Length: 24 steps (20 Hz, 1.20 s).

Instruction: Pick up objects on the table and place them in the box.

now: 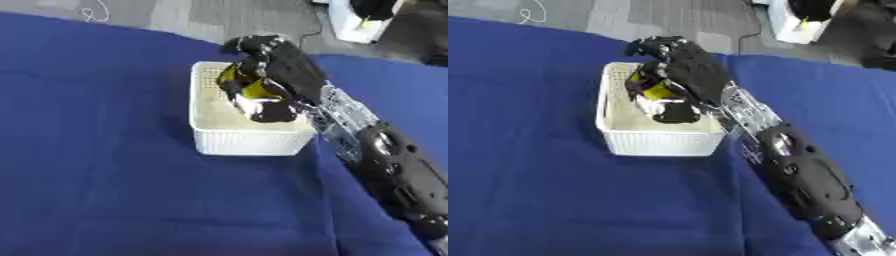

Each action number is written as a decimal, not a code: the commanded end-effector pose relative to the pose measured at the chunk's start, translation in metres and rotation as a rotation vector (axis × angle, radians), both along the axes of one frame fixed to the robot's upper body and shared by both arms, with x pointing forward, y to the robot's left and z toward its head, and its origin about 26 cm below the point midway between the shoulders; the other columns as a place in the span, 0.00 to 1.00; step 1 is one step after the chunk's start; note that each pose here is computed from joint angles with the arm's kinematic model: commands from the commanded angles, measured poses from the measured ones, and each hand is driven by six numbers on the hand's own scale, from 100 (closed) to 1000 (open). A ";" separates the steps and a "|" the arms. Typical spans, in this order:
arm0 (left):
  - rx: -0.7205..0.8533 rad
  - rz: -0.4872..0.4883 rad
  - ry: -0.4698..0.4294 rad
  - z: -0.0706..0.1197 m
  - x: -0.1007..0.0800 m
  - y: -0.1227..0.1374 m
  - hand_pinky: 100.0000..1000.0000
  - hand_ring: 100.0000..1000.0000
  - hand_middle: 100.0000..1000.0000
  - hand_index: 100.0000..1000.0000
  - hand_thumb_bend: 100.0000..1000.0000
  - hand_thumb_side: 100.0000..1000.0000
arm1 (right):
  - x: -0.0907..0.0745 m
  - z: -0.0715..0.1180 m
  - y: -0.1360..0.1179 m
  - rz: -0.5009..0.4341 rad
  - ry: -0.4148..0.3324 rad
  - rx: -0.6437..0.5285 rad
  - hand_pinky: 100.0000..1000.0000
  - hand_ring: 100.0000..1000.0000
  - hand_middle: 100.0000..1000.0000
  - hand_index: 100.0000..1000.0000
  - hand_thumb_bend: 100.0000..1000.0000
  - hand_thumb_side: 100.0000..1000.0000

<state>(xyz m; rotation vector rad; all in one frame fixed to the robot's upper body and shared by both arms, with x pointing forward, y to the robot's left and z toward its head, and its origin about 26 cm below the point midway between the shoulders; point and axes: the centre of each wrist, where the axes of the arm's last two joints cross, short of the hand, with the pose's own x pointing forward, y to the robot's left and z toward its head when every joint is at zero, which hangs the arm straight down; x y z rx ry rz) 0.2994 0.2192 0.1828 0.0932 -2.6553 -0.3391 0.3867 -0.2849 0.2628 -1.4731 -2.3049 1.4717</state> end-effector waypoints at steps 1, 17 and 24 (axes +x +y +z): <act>-0.003 -0.001 -0.014 0.004 -0.002 0.001 0.95 0.75 0.79 0.83 0.00 0.73 | -0.008 0.017 -0.002 0.014 -0.043 0.006 0.48 0.66 0.73 0.68 0.01 1.00; -0.026 0.035 0.025 -0.005 -0.005 0.009 0.95 0.75 0.79 0.84 0.00 0.74 | -0.051 0.013 0.003 0.112 -0.019 0.100 0.65 0.74 0.79 0.80 0.03 1.00; 0.017 0.106 0.083 -0.010 -0.009 0.027 0.96 0.75 0.80 0.84 0.00 0.73 | -0.091 -0.016 -0.022 0.166 0.175 0.399 0.53 0.69 0.78 0.79 0.00 1.00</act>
